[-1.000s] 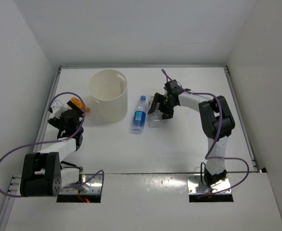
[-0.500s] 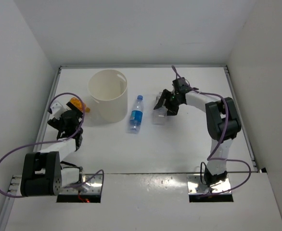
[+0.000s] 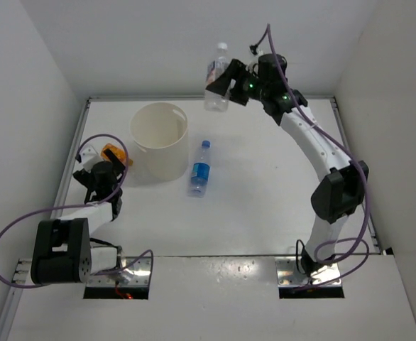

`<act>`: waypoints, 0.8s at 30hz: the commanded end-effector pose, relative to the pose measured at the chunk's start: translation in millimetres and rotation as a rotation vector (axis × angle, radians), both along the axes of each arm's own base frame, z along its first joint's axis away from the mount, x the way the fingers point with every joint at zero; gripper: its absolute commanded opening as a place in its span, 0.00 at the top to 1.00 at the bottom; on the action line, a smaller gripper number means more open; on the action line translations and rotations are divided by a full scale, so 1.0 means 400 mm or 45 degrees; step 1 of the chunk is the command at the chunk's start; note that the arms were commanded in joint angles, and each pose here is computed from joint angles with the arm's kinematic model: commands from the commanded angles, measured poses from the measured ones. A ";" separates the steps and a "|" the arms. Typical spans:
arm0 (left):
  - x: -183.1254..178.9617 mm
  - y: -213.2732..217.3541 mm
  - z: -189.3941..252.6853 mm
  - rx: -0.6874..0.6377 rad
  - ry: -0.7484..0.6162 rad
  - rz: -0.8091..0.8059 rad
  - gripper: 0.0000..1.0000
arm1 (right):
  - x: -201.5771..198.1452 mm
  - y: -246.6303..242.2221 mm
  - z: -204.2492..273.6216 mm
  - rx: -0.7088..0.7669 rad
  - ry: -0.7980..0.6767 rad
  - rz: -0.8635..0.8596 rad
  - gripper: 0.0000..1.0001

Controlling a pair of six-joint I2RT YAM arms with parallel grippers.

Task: Put the plastic bottles in the bin

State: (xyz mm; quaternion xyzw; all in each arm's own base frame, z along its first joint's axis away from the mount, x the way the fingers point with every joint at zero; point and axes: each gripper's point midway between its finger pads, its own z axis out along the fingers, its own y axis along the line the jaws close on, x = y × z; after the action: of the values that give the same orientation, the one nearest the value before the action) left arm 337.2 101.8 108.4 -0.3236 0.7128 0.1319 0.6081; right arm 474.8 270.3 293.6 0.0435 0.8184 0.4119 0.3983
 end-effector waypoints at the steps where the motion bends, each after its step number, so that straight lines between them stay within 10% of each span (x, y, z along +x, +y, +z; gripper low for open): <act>1: 0.029 0.005 0.039 0.030 -0.031 -0.024 0.00 | -0.031 0.084 0.207 0.056 -0.269 0.104 1.00; 11: 0.046 0.010 0.048 0.030 0.013 -0.011 0.00 | -0.099 0.380 0.178 -0.134 -0.416 0.363 1.00; 24: 0.050 0.018 0.045 0.043 0.053 0.008 0.00 | -0.135 0.452 0.007 -0.458 -0.394 0.321 0.93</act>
State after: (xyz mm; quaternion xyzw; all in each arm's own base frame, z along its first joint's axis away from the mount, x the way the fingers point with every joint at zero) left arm 349.0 102.3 112.0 -0.3108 0.7337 0.1438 0.5869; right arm 409.3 457.1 283.4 -0.2019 0.8152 0.3421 0.4215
